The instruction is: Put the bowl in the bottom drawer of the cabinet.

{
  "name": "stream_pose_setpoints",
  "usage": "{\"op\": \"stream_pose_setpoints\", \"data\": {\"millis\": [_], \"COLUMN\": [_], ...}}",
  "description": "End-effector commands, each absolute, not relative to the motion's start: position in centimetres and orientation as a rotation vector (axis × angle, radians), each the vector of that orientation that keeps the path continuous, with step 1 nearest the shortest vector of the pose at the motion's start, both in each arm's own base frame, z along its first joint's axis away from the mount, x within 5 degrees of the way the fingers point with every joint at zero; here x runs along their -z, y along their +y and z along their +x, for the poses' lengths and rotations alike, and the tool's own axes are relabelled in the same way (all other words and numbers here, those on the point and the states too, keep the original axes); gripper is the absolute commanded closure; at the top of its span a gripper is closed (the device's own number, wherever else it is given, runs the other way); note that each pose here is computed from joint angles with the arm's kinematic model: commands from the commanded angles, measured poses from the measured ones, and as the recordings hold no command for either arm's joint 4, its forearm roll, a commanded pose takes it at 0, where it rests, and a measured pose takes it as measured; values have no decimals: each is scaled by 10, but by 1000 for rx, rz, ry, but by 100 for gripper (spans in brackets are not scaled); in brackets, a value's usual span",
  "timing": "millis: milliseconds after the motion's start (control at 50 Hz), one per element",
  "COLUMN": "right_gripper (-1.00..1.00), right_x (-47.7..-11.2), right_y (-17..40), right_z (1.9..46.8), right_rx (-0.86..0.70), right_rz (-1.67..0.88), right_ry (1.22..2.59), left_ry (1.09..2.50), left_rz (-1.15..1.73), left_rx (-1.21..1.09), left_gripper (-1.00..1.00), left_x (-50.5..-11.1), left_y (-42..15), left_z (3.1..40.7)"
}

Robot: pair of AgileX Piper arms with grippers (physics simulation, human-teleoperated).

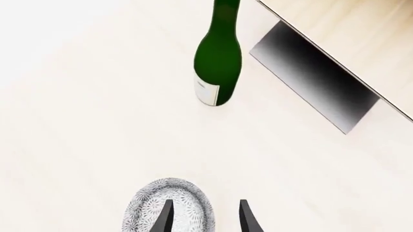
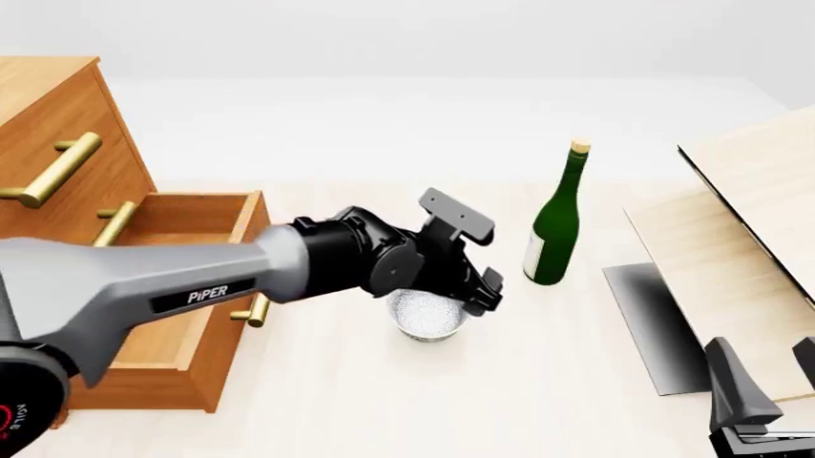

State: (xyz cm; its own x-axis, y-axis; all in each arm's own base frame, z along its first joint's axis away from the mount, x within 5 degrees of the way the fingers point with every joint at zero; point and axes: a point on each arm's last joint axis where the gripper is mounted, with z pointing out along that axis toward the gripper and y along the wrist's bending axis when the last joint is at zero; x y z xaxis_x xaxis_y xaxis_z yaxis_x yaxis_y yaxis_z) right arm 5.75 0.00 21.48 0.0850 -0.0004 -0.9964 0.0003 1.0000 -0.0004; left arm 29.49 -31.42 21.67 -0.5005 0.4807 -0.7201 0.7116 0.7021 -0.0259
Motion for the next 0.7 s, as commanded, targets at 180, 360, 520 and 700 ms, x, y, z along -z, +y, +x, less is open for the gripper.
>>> {"op": "stream_pose_setpoints", "data": {"millis": [180,360,520,700], "right_gripper": [-100,-100,-100,-100], "right_x": [-215,-215,-215,-215], "right_y": [0,0,0,0], "right_z": [58,58,58,58], "right_rx": [0,0,1,1], "right_rz": [0,0,0,0], "right_ry": [1486,1486,1486,1486], "left_ry": [2226,2244,2256,2272], "left_rz": [893,883,878,866], "left_rx": [436,429,431,422], "left_gripper": [-100,-100,-100,-100], "left_x": [-200,-192,-185,-179], "left_y": [-322,-321,-323,-322], "left_z": [292,295,296,302]}}
